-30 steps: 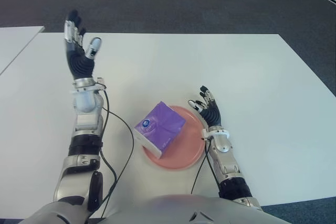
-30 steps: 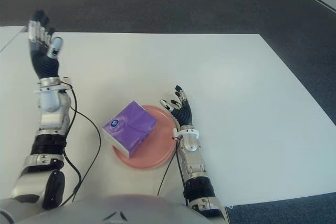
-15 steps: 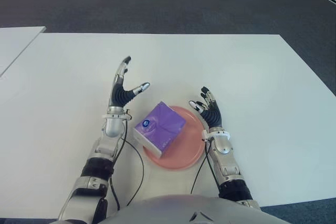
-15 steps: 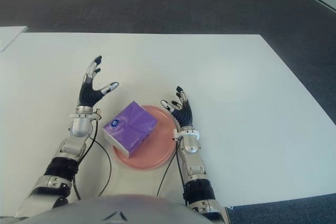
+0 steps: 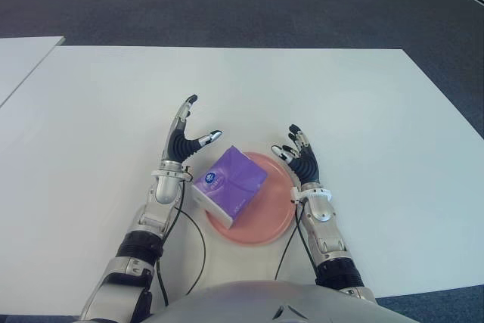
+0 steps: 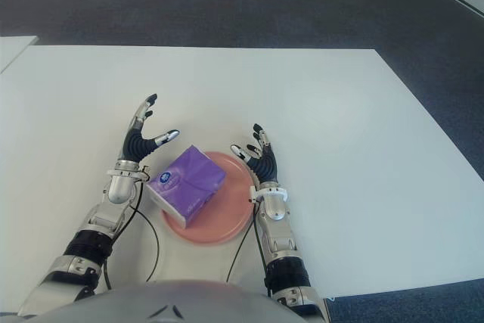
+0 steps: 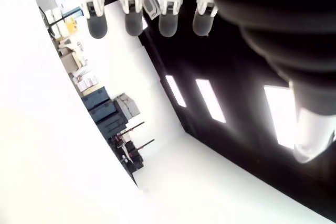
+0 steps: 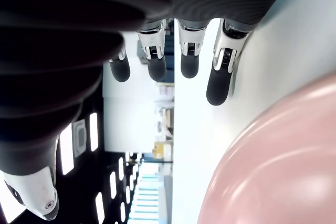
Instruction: Put the tissue paper into the plate.
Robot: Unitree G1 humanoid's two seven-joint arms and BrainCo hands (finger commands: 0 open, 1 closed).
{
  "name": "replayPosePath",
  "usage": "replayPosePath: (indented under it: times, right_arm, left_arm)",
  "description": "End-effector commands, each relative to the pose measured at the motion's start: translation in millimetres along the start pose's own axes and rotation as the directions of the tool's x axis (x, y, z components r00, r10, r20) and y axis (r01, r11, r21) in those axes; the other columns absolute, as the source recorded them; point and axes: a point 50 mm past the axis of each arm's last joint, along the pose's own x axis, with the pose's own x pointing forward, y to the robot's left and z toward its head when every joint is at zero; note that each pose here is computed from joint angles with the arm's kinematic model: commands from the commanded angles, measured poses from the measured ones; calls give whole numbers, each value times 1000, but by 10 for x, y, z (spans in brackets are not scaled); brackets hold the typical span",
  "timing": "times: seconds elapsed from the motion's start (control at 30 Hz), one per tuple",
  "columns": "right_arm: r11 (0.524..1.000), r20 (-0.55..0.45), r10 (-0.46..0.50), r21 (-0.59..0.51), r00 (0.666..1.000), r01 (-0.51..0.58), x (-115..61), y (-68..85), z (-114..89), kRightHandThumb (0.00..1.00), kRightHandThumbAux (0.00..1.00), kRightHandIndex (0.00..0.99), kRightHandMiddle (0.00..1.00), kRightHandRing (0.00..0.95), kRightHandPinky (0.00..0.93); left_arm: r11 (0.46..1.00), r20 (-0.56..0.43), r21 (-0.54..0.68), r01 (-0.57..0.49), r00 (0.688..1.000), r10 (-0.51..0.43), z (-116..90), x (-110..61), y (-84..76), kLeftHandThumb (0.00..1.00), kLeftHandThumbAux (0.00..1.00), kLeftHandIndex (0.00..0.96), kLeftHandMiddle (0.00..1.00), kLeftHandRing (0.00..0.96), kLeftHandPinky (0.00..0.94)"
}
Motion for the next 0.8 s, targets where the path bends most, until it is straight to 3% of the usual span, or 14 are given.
replayPosePath:
  times: [0.03,0.5,0.8]
  right_arm:
    - [1000,-186,-9,0,982,9,-180,-25,-350,95,682,83,59,0,0]
    - [1000,-172,2,-4,985,-3,-185,-54,-368,71,708,85,65,0,0]
    - [1000,-167,12,-5,986,-13,-180,-86,-378,61,702,77,62,0,0]
  left_arm:
    - [1000,-60,-10,28,998,-28,-70,-119,-29,0,544,0,0,0,0]
    - [999,-99,-39,-22,995,18,-137,-286,30,2,590,0,0,0,0]
    - [995,-134,-47,-83,988,76,-161,-326,70,21,549,0,0,0,0]
